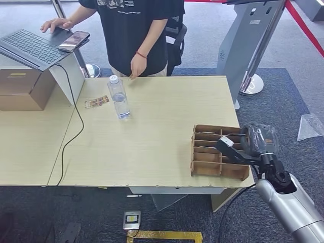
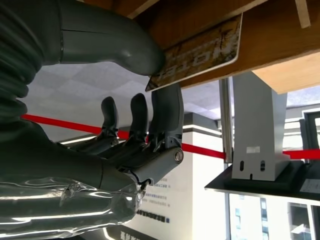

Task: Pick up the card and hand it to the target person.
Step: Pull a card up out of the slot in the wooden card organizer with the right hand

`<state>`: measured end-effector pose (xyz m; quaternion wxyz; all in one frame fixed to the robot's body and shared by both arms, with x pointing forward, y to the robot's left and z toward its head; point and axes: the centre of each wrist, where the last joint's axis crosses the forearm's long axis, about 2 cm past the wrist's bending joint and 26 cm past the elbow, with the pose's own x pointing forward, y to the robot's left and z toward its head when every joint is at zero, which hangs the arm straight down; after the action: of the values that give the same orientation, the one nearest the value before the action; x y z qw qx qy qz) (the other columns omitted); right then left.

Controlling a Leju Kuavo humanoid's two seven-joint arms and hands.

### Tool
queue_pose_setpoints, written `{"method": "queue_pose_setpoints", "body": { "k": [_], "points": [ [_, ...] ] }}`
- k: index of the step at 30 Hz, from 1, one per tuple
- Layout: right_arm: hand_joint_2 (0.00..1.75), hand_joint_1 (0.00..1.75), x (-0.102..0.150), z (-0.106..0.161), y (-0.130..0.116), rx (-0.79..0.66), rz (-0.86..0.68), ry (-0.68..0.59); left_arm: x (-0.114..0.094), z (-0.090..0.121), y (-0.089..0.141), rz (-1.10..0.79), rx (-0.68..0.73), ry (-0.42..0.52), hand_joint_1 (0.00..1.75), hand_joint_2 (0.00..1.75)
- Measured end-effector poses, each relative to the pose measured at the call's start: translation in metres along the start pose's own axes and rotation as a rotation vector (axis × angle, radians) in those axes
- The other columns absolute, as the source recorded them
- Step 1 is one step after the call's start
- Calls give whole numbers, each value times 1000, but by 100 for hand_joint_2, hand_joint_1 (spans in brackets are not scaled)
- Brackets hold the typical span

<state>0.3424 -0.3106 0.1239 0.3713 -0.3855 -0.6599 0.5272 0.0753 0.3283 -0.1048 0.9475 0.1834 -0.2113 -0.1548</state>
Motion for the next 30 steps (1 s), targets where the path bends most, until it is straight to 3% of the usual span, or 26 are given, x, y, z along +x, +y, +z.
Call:
{"method": "queue_pose_setpoints", "body": {
  "k": [8, 12, 23, 30],
  "points": [
    [175, 132, -1, -4, -5, 3, 16, -15, 0, 0, -1, 5, -1, 5, 0, 175],
    [175, 145, -5, -10, -17, -3, 27, -41, 0, 0, -1, 8, -2, 3, 0, 175],
    [175, 151, -37, -24, -100, -47, -2, -95, 0, 0, -1, 18, -4, 5, 0, 175],
    [175, 149, -49, -24, -126, -80, 11, -83, 1, 1, -4, 29, -3, 6, 0, 175]
  ]
}}
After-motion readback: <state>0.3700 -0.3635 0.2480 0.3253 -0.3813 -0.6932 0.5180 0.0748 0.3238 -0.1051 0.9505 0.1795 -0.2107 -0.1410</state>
